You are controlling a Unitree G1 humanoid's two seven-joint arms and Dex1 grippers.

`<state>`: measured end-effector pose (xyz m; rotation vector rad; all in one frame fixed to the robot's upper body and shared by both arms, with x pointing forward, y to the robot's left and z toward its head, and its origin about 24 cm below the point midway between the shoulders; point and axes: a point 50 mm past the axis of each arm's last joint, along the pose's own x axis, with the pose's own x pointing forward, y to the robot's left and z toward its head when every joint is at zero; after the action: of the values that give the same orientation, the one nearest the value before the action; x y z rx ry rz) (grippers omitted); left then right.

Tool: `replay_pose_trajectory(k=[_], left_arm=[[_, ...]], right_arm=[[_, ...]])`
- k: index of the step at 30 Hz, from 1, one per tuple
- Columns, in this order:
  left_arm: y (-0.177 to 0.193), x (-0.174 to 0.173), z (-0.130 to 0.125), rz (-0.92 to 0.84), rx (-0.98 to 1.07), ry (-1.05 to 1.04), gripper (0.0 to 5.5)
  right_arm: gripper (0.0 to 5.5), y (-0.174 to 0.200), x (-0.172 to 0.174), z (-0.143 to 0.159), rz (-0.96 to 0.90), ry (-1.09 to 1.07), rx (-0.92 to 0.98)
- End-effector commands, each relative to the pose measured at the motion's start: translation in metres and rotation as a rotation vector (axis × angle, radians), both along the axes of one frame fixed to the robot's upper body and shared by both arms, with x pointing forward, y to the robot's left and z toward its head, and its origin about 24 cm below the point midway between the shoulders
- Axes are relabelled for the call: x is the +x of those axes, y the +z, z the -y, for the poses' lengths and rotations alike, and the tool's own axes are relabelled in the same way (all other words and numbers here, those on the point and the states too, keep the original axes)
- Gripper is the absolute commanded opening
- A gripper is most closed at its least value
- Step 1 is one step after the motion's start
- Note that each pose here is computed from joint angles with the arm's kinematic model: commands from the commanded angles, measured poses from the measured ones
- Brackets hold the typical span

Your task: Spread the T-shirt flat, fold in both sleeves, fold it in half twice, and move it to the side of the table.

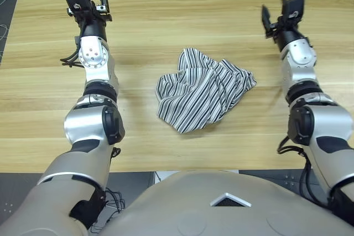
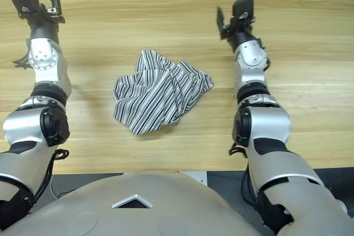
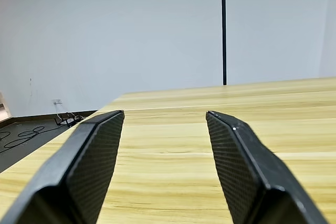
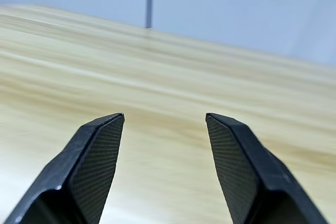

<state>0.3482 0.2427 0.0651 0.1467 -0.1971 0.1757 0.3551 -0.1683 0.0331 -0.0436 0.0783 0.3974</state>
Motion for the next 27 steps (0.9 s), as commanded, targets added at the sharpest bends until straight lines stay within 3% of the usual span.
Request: replay_pose_trajectory(k=[1, 6, 14, 27], left_arm=[[0.004, 0.006, 0.009, 0.000, 0.001, -0.008, 2.91], [0.005, 0.009, 0.016, 0.004, -0.003, -0.018, 2.91], [0.005, 0.009, 0.021, 0.019, -0.006, -0.018, 2.91], [0.006, 0.009, 0.023, 0.031, -0.013, -0.014, 2.91]], right_arm=[[2.89, 0.014, 0.006, -0.037, -0.140, 0.335, 0.259], [2.89, 0.018, 0.003, -0.054, -0.354, 0.559, 0.211], [2.89, -0.006, -0.004, -0.079, -0.517, 0.556, -0.041], [2.89, -0.013, -0.014, -0.104, -0.567, 0.668, -0.097]])
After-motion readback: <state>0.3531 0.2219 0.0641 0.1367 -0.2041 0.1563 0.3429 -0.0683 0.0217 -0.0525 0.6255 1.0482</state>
